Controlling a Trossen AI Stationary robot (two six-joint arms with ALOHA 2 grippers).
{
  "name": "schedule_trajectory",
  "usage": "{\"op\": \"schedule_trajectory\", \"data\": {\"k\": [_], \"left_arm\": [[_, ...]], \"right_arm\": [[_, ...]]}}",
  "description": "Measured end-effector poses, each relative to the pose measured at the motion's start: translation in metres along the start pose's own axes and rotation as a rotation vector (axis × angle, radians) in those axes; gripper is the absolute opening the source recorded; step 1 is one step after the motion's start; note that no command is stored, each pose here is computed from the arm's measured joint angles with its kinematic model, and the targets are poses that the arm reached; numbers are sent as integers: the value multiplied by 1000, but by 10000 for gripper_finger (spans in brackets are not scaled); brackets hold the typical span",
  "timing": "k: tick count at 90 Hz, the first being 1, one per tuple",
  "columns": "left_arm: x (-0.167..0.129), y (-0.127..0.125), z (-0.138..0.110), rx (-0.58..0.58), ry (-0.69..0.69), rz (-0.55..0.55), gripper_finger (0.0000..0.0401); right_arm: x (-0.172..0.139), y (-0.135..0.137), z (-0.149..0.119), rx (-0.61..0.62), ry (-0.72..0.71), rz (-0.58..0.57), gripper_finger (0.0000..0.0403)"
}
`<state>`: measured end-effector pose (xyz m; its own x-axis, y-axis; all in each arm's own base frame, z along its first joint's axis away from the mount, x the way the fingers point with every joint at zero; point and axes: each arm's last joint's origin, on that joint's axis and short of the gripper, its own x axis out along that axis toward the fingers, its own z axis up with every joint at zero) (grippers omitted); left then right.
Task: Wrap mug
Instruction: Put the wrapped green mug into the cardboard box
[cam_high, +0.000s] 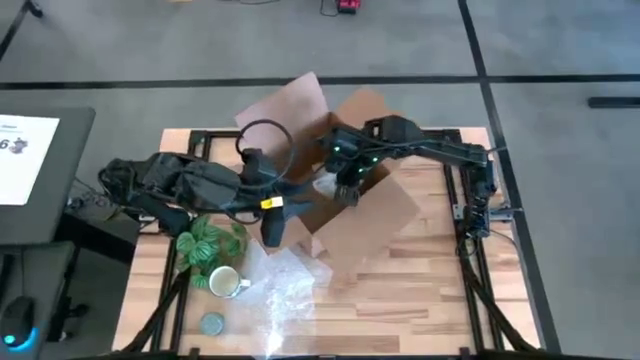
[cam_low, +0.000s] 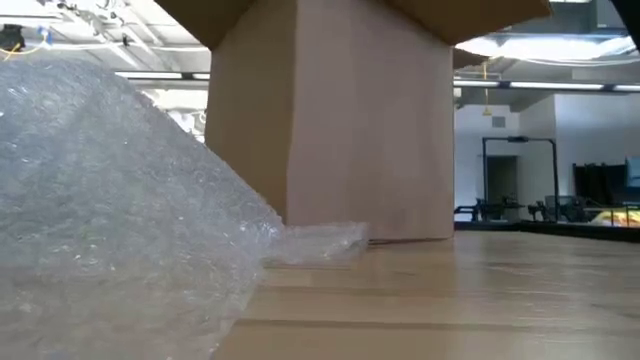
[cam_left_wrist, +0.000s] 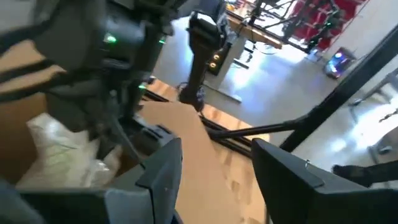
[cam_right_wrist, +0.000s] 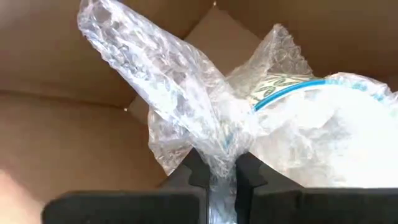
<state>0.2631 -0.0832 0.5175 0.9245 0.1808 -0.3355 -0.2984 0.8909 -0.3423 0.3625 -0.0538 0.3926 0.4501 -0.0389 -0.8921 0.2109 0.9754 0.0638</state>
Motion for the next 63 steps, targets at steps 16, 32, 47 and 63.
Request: {"op": "schedule_trajectory", "data": {"k": [16, 32, 47, 63], "left_arm": [[4, 13, -3, 55, 44, 108, 173], [6, 26, -7, 127, 98, 210, 173], [9, 33, -4, 241, 107, 246, 173], [8, 36, -2, 283, 118, 243, 173]], "right_arm": [[-29, 8, -11, -42, -46, 29, 7], [-49, 19, -21, -129, -61, 56, 7], [-55, 26, -27, -183, -49, 64, 7], [-48, 20, -24, -180, -38, -1, 7]]}}
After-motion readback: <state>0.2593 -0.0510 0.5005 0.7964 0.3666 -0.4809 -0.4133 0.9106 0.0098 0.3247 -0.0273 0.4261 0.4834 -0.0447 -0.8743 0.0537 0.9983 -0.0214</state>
